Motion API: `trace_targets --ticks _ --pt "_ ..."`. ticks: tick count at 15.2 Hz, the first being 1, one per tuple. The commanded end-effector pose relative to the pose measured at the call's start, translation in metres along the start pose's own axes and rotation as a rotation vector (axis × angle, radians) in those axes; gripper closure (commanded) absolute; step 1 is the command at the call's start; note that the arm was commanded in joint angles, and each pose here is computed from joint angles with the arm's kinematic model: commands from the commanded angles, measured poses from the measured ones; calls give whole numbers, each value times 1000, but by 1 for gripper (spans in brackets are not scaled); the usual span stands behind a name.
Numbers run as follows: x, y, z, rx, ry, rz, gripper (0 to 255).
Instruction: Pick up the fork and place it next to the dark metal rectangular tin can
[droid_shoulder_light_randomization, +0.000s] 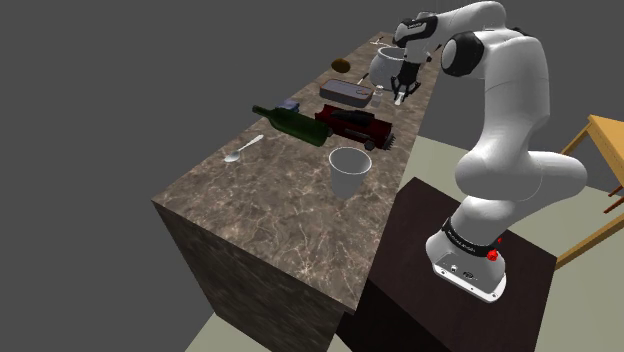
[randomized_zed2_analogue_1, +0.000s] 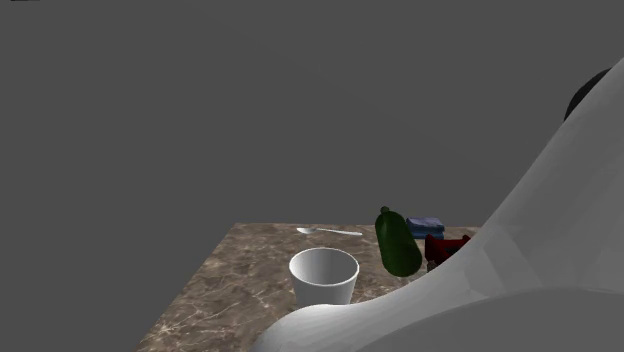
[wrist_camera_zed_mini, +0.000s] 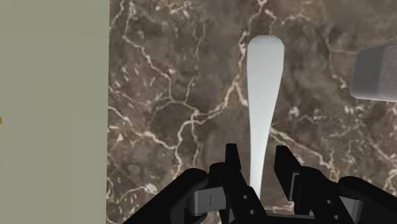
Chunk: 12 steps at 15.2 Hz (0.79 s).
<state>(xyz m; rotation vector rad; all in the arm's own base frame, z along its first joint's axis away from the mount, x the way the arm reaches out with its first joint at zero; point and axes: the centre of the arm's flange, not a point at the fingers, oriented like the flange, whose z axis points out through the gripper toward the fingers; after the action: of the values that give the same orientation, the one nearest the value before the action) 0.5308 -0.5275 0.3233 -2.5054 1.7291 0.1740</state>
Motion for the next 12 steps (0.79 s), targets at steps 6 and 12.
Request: trace_targets --ticks 6,12 --pt "0 0 1 0 1 0 0" --pt "0 0 -12 0 1 0 0"
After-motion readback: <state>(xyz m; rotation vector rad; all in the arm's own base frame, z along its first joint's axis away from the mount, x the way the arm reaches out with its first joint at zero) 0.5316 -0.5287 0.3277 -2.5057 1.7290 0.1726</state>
